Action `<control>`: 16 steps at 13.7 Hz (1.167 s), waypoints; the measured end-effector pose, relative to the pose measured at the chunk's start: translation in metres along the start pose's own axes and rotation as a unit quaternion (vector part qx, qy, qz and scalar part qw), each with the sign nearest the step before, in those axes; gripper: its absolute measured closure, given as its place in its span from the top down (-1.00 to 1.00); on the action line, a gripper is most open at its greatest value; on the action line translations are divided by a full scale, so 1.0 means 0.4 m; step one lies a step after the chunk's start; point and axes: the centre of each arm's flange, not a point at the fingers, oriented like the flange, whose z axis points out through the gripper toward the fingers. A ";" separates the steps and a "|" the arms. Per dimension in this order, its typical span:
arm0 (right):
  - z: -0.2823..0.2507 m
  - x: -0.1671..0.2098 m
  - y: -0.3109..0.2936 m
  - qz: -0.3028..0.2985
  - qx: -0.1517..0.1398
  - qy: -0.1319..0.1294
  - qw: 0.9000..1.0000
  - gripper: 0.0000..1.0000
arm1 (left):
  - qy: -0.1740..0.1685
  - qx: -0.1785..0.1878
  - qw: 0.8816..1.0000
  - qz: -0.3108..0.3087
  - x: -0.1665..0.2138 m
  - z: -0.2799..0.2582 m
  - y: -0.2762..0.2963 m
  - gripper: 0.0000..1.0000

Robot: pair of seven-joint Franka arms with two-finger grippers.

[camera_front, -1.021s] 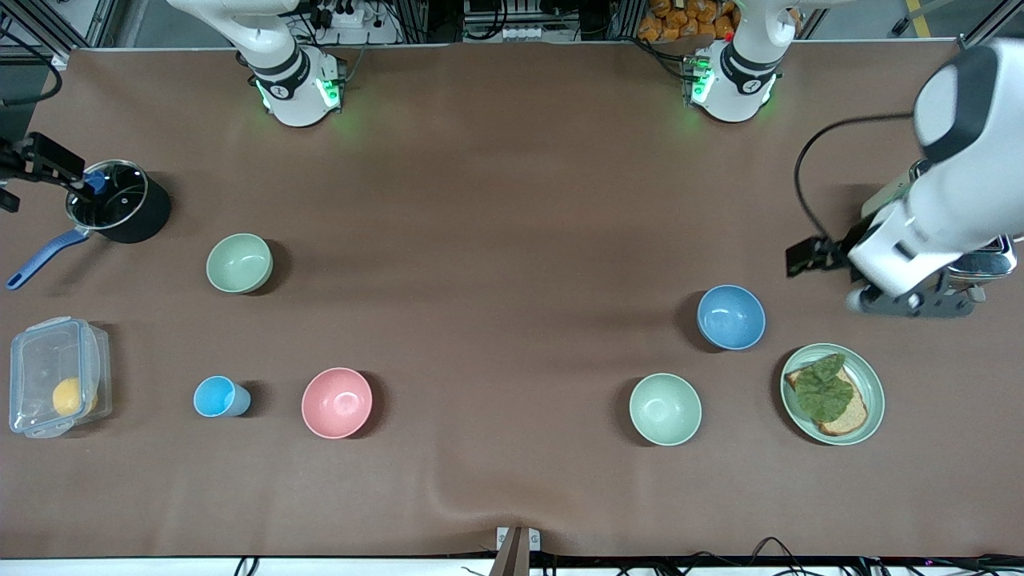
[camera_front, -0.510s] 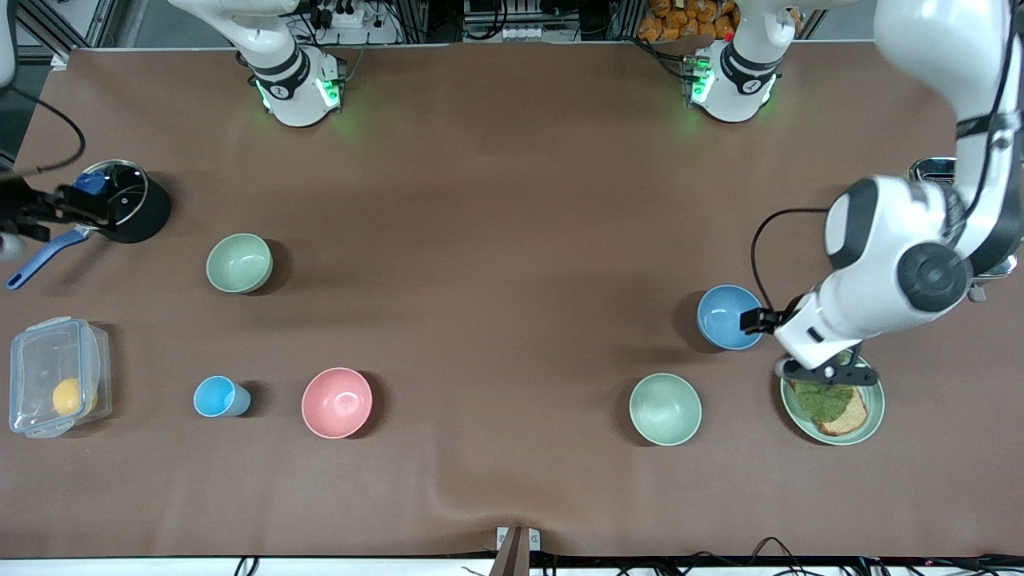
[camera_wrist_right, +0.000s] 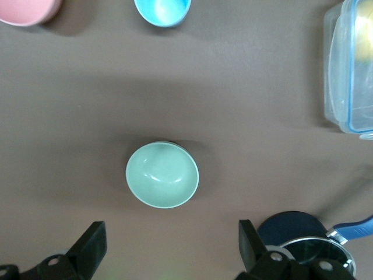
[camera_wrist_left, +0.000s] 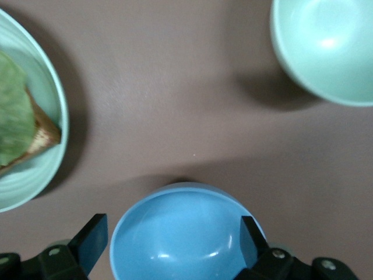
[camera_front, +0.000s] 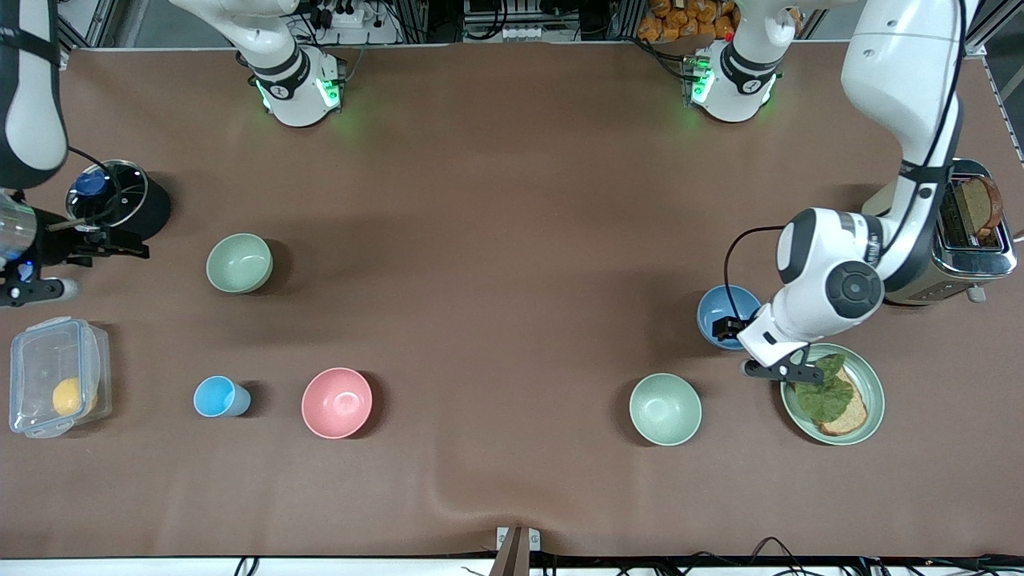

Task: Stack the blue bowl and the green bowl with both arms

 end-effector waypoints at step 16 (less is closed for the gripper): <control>0.551 -0.141 0.038 -0.028 -0.016 0.088 0.996 0.89 | 0.016 0.001 1.000 -0.012 0.005 0.020 -0.044 1.00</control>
